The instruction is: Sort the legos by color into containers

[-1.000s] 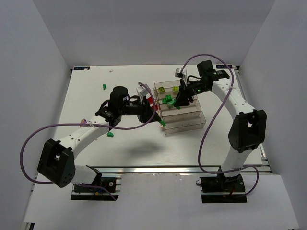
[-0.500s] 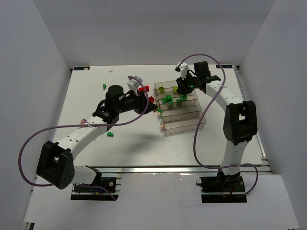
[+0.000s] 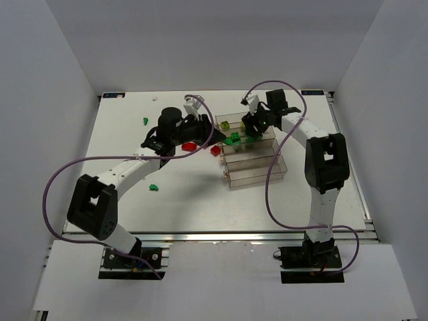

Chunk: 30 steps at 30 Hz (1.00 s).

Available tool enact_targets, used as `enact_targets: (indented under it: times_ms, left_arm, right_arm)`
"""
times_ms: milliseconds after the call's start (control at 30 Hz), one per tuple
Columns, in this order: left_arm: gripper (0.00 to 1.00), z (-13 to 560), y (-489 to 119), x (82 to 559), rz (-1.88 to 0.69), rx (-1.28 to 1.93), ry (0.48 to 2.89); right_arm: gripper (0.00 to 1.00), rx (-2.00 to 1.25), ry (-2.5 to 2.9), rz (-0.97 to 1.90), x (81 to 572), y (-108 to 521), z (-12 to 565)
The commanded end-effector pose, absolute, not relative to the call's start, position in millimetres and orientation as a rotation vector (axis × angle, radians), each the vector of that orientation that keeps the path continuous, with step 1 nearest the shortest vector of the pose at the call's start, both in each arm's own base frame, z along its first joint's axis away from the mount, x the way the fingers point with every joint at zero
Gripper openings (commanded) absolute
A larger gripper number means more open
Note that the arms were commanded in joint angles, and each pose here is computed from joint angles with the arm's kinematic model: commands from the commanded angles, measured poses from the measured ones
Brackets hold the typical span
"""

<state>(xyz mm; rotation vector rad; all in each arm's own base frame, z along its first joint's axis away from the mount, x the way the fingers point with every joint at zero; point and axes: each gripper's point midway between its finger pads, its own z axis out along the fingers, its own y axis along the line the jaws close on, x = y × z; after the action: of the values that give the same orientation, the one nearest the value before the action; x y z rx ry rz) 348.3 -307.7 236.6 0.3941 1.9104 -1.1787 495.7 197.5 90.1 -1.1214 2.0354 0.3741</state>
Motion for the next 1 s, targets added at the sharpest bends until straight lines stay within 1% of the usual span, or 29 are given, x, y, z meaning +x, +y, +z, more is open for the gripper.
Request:
enact_targets:
  times_ms: [0,33,100,133,200,233,267,300,333,367,433,467,500,533,567,600,633,700,733,767,800,967]
  left_arm:
    - [0.0,247,-317,370,-1.203,0.361,1.881]
    - [0.0,253,-321,377,-1.206,0.36,1.87]
    - [0.0,248,-327,386,-1.212,0.357,1.894]
    - [0.0,244,-332,397,-1.21,0.351,1.904]
    - [0.0,237,-335,408,-1.195,0.332,1.924]
    - [0.0,230,-339,418,-1.184,0.32,1.937]
    - [0.0,225,-340,423,-1.177,0.312,1.952]
    - [0.0,220,-341,429,-1.165,0.295,1.963]
    - [0.0,214,-343,433,-1.155,0.288,1.977]
    - [0.0,204,-346,442,-1.142,0.278,1.999]
    - [0.0,193,-346,452,-1.101,0.255,2.026]
    - [0.0,184,-348,459,-1.089,0.249,2.044]
    - [0.0,179,-348,466,-1.055,0.235,2.052]
    - [0.0,175,-349,468,-1.048,0.235,2.059]
    - [0.0,171,-353,474,-1.049,0.234,2.06]
    - [0.0,169,-356,477,-1.047,0.232,2.06]
    - [0.0,165,-358,480,-1.036,0.225,2.068]
    - [0.0,160,-365,487,-1.033,0.229,2.074]
    - [0.01,157,-367,488,-1.029,0.226,2.083]
    - [0.03,155,-370,488,-1.036,0.228,2.086]
    - [0.06,153,-375,491,-1.042,0.227,2.088]
    - [0.18,152,-394,491,-1.082,0.246,2.088]
  right_arm:
    - [0.72,-1.066,1.986,0.365,503,186,126]
    - [0.76,-1.029,1.989,0.385,502,184,135]
    - [0.77,-0.998,1.994,0.418,499,174,146]
    - [0.83,-0.996,1.979,0.421,496,172,159]
    - [0.88,-1.004,1.956,0.46,486,162,171]
    - [0.89,-0.996,1.889,0.46,480,158,197]
    - [0.89,-0.953,1.86,0.463,479,146,209]
    - [0.89,-0.95,1.806,0.492,473,146,207]
    - [0.89,-0.94,1.752,0.475,466,142,225]
    - [0.89,-0.911,1.752,0.478,463,137,228]
    - [0.88,-0.945,1.761,0.604,444,143,227]
    - [0.79,-0.961,1.767,0.677,437,143,229]
    - [0.54,-0.995,1.769,0.831,420,152,233]
    - [0.4,-0.998,1.772,0.882,413,155,234]
    - [0.3,-1.005,1.763,0.912,408,157,235]
    - [0.22,-0.999,1.757,0.94,402,159,236]
    - [0.18,-1.002,1.726,0.929,396,160,235]
    - [0.2,-1.0,1.717,0.922,391,160,234]
    - [0.24,-0.998,1.721,0.925,388,159,233]
    - [0.24,-0.997,1.724,0.925,387,159,233]
    - [0.25,-0.995,1.73,0.922,386,159,232]
    - [0.28,-0.987,1.749,0.927,383,158,226]
